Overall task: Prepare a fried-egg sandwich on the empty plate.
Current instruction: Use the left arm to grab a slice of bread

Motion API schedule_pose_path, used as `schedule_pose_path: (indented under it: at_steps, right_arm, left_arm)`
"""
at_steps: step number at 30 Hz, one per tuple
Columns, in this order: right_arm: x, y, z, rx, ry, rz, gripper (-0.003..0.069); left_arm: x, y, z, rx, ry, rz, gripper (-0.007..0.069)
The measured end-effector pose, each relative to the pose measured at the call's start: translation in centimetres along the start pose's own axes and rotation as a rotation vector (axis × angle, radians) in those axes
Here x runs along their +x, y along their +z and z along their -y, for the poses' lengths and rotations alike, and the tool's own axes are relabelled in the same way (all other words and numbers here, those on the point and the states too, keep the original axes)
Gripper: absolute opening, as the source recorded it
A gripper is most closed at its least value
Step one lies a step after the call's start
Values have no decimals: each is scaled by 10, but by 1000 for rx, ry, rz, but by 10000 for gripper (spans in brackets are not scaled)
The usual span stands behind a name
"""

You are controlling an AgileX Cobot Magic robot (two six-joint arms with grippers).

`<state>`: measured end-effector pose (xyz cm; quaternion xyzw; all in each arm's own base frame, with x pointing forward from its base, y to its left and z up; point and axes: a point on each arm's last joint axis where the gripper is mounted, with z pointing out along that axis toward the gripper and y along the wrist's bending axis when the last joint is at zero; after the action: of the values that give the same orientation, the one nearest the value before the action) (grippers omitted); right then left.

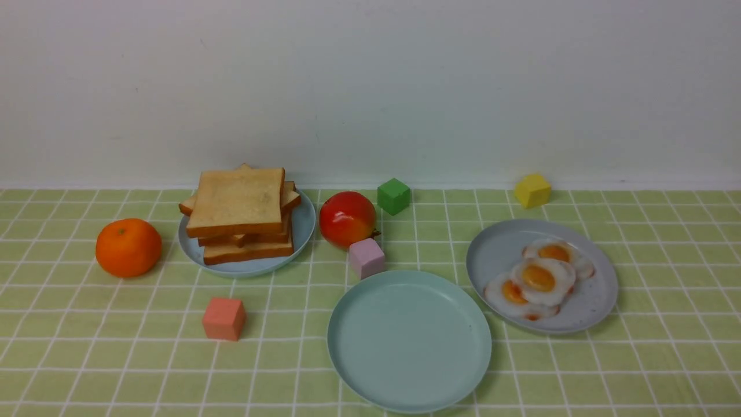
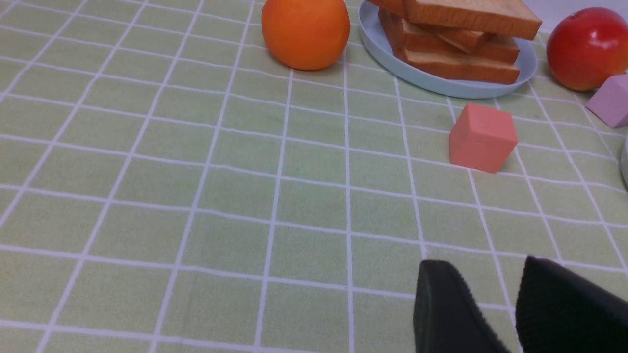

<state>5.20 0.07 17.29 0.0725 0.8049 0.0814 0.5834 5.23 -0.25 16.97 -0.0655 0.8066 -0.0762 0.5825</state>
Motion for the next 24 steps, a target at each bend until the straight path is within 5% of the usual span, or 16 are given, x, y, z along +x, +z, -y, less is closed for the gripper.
schedule_pose_path:
  at_steps: [24]
  right_arm:
    - [-5, 1, -2, -31, 0, 77, 239]
  left_arm:
    - [-4, 0, 1, 9, 0, 42, 238]
